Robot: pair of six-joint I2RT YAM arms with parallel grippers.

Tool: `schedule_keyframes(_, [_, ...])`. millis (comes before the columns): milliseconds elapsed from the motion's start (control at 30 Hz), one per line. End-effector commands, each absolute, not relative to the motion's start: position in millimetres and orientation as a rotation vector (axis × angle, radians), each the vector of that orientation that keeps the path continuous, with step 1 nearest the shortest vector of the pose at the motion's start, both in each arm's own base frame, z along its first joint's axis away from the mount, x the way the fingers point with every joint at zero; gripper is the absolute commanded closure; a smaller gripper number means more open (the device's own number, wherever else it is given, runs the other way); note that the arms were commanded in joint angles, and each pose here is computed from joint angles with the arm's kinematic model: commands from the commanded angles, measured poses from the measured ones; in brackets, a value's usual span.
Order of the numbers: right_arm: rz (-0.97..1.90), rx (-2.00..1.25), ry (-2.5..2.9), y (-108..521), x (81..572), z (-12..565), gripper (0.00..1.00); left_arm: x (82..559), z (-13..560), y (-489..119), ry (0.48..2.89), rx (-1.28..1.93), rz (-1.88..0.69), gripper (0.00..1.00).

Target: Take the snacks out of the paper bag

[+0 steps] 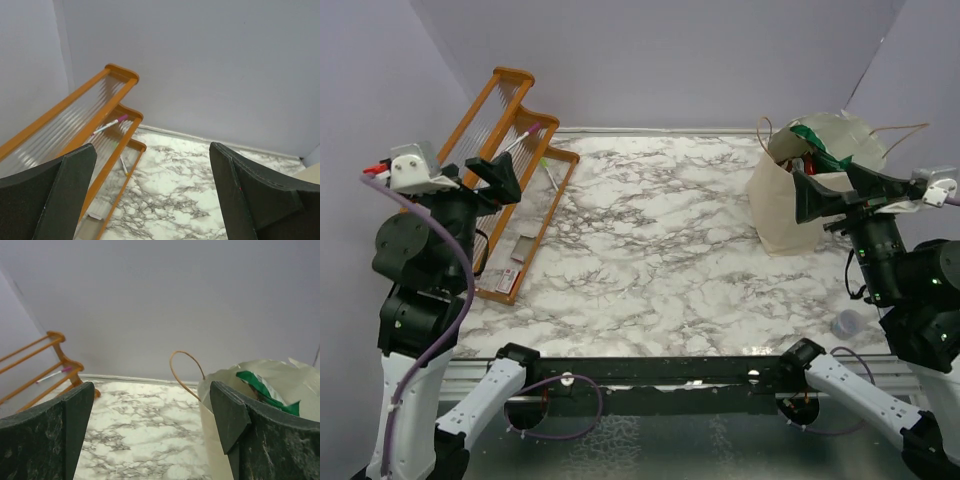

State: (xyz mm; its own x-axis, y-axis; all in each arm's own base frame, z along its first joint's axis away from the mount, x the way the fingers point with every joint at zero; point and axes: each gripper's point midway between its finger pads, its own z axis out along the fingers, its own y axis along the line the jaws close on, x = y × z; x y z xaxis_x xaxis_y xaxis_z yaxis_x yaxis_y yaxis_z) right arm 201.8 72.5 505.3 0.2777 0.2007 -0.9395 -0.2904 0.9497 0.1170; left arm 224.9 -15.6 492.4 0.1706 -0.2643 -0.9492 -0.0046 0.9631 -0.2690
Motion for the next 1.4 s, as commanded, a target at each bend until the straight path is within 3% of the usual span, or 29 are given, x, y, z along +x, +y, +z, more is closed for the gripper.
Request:
schedule_keyframes(0, [0.261,-0.001,1.355,64.7,227.3,474.2,0.01,258.6,481.8,-43.7,1.405,-0.157,-0.252,0.01])
schedule_keyframes(333, [0.085,0.182,1.517,27.6,274.2,404.1,0.01,321.3,410.7,-117.3,1.514,0.035,-0.382,0.01])
schedule_keyframes(633, [0.034,0.257,1.637,14.7,311.7,357.6,0.01,338.7,369.8,-157.6,1.547,0.154,-0.465,0.01])
schedule_keyframes(1200, [0.096,0.176,1.668,34.7,370.4,379.0,0.01,342.5,371.2,-181.2,1.467,0.232,-0.541,0.01])
schedule_keyframes(1367, [-0.041,0.339,1.648,4.7,381.9,390.6,0.03,344.2,368.5,-184.9,1.469,0.234,-0.555,0.01])
